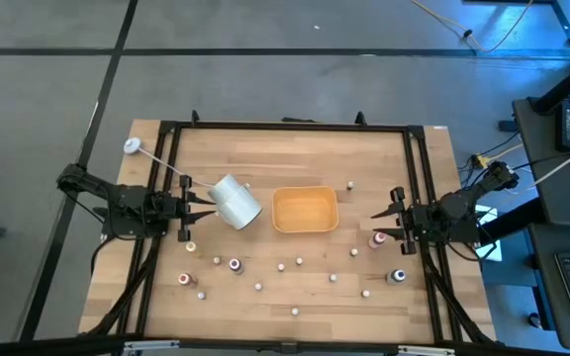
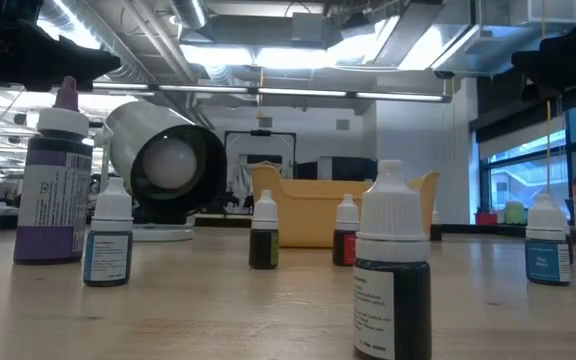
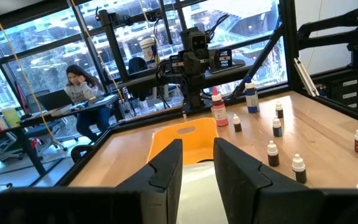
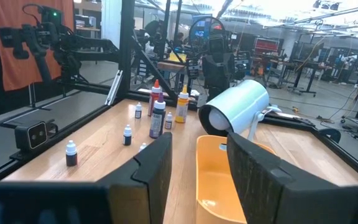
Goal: Pick & Place food coloring
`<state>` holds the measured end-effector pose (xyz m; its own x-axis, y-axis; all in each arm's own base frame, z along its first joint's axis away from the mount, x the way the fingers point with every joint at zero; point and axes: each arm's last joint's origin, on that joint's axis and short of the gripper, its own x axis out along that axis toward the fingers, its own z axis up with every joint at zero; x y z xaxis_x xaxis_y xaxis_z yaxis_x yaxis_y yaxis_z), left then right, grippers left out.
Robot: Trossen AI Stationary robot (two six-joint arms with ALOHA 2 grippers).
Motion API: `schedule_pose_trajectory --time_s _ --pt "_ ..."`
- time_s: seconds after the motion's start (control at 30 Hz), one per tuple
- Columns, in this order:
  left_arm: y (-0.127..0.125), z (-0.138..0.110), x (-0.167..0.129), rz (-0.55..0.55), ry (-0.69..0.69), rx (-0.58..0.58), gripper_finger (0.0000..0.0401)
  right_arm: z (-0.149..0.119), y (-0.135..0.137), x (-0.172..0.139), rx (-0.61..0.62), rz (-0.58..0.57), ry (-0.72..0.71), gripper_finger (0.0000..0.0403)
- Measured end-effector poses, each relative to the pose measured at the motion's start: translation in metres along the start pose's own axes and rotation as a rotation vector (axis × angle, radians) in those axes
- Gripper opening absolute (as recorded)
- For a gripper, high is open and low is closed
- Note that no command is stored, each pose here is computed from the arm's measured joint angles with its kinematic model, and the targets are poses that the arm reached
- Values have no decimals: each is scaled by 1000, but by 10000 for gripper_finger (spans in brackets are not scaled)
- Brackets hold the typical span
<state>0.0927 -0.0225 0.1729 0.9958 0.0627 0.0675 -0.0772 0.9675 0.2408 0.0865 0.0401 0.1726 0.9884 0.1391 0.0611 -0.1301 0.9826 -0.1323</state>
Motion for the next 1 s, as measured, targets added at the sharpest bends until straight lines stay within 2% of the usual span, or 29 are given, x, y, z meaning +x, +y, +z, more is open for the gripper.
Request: schedule_pose_trajectory --time_s 0.13,0.47,0.57,0.8,1.0 --pt "0 0 0 0 0 0 88 0 0 0 10 0 0 156" --pt "0 0 0 0 0 0 88 1 0 0 243 0 -13 165" --pt "0 0 0 0 0 0 88 2 0 0 269 -1 -18 195" --pt "0 0 0 0 0 0 88 4 -2 0 309 -36 -39 302" --pt "0 0 0 0 0 0 88 6 -1 0 365 -10 -59 333"
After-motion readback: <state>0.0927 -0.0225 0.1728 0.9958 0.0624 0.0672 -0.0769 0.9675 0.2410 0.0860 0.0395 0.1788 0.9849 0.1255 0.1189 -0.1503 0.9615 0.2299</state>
